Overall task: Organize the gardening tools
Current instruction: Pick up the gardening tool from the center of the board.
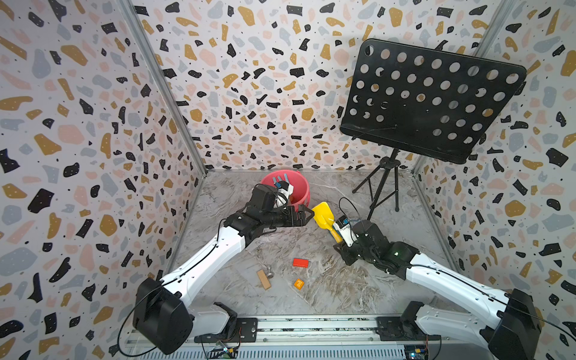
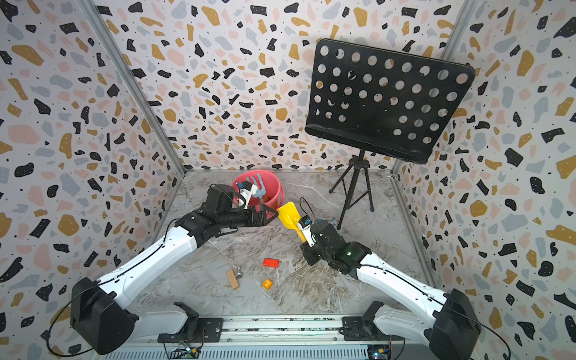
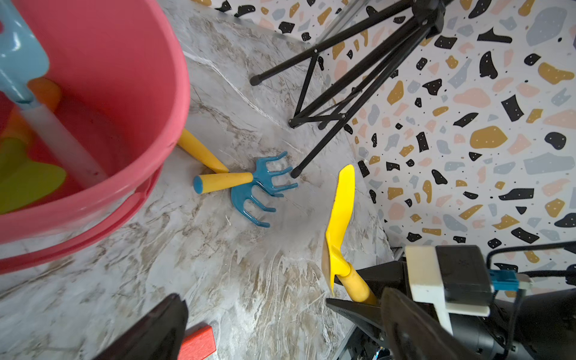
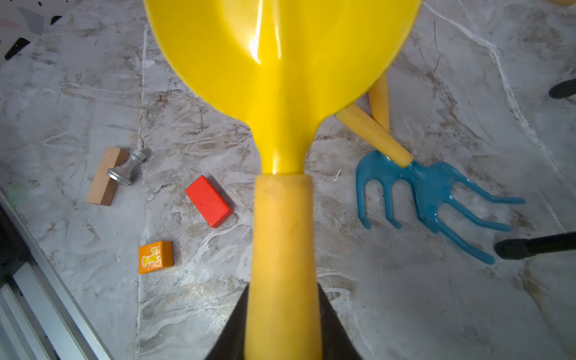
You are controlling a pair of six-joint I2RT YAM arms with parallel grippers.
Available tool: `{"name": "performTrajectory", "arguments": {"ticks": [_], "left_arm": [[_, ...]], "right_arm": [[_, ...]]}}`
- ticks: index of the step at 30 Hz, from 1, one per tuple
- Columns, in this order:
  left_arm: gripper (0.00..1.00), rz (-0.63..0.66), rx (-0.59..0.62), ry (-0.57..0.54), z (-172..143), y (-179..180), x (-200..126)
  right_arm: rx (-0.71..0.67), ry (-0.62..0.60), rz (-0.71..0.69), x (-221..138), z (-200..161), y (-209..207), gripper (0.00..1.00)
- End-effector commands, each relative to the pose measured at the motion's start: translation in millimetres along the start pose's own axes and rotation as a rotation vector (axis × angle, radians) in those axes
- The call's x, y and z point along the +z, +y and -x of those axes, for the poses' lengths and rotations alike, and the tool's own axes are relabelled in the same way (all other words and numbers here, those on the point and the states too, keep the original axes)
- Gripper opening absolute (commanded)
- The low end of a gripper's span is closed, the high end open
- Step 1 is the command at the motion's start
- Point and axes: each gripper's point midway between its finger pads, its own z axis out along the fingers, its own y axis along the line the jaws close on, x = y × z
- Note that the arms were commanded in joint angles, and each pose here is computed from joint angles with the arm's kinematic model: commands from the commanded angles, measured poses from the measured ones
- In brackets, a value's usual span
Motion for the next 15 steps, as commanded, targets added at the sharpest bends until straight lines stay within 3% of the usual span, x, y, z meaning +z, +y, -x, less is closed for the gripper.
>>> {"name": "performTrajectory", "arguments": {"ticks": [1, 7, 11, 15], "left_arm": [[1.00, -0.077, 0.052, 0.012, 6.2, -22.9, 2.2], [0.95, -0.140, 0.039, 0.017, 6.6, -32.1, 10.2], [0.78, -0.163, 0.021, 0.035, 3.6, -34.1, 15.3], [0.53, -0.202, 0.032, 0.021, 8.7, -41.9, 17.8]], "right_arm": [[-0.035, -0.071, 0.045, -8.4, 15.4, 9.5, 0.12], [-0.045, -0.084, 0.107, -8.9, 15.6, 20.2, 0.13], [-0.050, -0.092, 0.135, -10.3, 17.8, 24.8, 0.14], [-0.051, -0.090, 0.144, -10.1, 18.6, 26.6, 0.15]]}}
